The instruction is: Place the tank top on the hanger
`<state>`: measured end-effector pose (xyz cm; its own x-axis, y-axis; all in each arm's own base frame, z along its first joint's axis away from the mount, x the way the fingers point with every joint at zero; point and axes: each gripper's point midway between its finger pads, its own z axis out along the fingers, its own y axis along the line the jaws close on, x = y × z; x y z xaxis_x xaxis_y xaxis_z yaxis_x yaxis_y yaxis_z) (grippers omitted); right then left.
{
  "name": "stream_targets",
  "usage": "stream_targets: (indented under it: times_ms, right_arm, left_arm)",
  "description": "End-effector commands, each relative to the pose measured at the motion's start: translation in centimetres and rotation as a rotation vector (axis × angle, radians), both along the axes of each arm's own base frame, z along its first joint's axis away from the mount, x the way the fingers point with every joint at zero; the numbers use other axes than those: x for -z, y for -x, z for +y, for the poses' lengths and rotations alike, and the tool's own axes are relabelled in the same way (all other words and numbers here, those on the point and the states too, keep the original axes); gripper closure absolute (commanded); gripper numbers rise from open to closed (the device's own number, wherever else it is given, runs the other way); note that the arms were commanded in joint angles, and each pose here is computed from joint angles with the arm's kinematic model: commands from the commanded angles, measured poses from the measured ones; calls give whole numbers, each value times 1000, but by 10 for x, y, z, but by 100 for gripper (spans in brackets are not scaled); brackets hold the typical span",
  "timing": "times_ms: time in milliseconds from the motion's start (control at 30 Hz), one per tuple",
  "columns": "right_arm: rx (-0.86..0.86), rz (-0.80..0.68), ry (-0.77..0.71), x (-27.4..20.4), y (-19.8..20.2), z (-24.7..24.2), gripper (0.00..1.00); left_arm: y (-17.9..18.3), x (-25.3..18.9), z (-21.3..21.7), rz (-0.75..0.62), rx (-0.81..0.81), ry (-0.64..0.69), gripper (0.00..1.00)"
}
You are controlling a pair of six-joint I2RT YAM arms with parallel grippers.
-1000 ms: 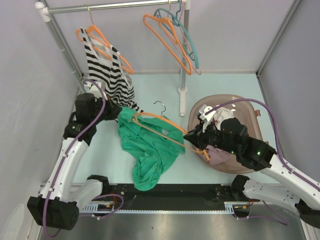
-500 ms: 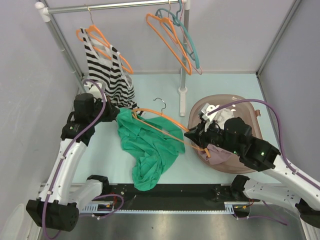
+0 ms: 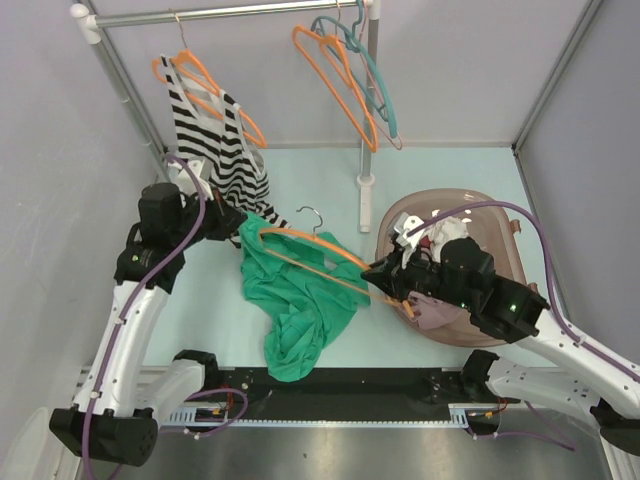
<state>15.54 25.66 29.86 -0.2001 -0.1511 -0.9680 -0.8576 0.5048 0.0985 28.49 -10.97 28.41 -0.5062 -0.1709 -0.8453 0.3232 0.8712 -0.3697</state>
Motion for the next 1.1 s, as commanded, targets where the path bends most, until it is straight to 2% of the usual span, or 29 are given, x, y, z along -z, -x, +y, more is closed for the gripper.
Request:
stream_targets:
  times_ms: [0,200,567,833,967,1067]
  right_arm:
    - [-111,-87,-181,-51,18,11,100]
    - [-165,-89,-254,-59,31,11,100]
    - [-68,-92,-189,-32,-1,17,100]
    - [-18,-138,-260,-36,-22,27,100]
    - [-19,-172,-307,-50,-24,29,100]
    - [-48,-177,-333,-59,-17,29,100]
  left_arm:
    - [0,-46,-9,-127,56,38,100]
    - [4,-54,-18,-134,111,69,100]
    - [41,-97,-45,-179,286,198,100]
    - [61,-142,-56,-235,355,302,100]
    - [61,-144,-55,-254,354,305,100]
    - [49,-123,-50,-229,310,268,100]
